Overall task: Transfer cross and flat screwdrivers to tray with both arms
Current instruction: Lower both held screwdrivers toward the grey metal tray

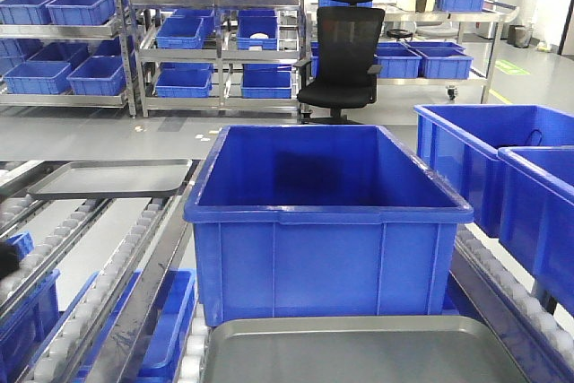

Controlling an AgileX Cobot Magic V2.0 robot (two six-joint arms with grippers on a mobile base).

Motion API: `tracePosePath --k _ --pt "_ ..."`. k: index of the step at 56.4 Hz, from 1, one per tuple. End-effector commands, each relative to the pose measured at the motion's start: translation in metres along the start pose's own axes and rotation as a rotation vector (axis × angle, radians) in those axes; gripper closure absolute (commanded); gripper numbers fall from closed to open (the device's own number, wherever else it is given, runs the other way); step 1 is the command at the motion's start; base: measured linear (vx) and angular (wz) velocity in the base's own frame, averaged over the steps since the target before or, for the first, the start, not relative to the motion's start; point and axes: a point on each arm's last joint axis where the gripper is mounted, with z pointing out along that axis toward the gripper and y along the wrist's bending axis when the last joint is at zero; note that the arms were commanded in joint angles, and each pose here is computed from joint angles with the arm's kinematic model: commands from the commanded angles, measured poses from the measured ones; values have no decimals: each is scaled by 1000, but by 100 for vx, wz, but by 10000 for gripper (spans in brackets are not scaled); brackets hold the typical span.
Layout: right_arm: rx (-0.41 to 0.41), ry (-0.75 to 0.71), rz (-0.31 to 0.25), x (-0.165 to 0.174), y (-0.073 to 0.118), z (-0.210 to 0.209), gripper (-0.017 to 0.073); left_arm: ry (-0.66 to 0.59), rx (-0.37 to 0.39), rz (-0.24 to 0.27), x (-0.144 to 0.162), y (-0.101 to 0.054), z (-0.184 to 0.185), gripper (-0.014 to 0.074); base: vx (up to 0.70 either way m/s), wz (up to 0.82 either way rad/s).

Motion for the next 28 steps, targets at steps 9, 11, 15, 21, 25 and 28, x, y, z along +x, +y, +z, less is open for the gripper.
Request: tracePosePath --k 9,11,15,21,25,28 --pt "-171 85 42 -17 9 46 567 115 205 -92 21 -47 67 591 0 0" --pt "-187 123 63 -14 9 56 567 153 222 -113 28 -56 78 591 0 0" --pt "-206 192 109 -7 8 73 567 227 253 -137 39 -72 96 591 0 0" --pt "-212 283 138 3 6 94 567 321 269 -195 49 -88 122 591 0 0" --pt "-210 318 155 8 4 103 567 368 272 -219 52 -93 136 591 0 0" --pt "-206 333 163 11 3 109 567 400 273 -248 54 -96 145 591 0 0"
